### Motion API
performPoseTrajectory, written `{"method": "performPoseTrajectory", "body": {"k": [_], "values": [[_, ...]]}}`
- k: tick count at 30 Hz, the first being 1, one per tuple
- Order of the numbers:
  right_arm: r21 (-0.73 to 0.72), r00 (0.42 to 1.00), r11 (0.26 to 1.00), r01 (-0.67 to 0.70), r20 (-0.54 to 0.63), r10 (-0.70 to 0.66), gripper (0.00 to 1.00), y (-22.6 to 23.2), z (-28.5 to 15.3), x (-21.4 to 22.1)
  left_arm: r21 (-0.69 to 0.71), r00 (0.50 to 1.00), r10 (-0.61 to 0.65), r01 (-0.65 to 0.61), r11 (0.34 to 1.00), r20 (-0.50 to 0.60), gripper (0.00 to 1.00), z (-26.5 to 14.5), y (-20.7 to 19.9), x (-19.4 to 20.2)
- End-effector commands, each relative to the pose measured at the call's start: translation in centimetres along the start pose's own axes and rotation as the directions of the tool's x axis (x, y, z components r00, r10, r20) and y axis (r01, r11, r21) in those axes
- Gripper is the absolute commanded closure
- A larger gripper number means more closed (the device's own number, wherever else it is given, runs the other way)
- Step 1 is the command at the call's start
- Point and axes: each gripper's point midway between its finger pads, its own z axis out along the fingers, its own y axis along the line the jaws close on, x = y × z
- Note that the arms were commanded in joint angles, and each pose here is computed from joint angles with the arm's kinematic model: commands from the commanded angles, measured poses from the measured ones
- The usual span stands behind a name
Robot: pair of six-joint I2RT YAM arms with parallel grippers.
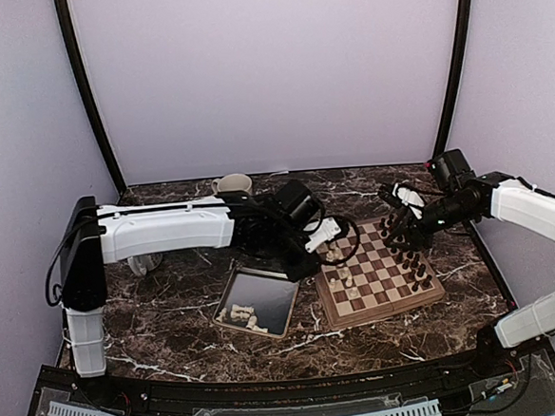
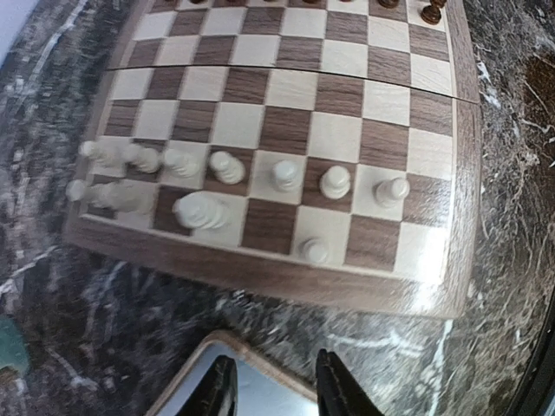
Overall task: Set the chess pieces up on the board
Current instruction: Place the pawn at f1, then pick up the pawn from f1.
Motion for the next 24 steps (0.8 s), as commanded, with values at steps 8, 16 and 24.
{"method": "performPoseTrajectory", "body": {"k": [8,16,24], "values": [[-0.068,0.986,0.984,0.164,-0.019,-0.166,0.55,1.5,1.3,-5.4,-0.289,0.908,-0.264,0.362,0.887,0.327,0.35,-12.5,15.5,2.9],[-0.090,0.935,0.949,0.303,-0.164,-0.315,0.58,4.0,5.6,-5.8,-0.244,0.790,-0.450,0.573,0.782,0.416,0.21,-12.5,20.2,7.4],[-0.191,0.881,0.917,0.349,-0.266,-0.391,0.56,6.4,10.1,-3.8,-0.237,0.794,-0.432,0.559,0.794,0.427,0.20,-13.5,19.7,7.3]]}}
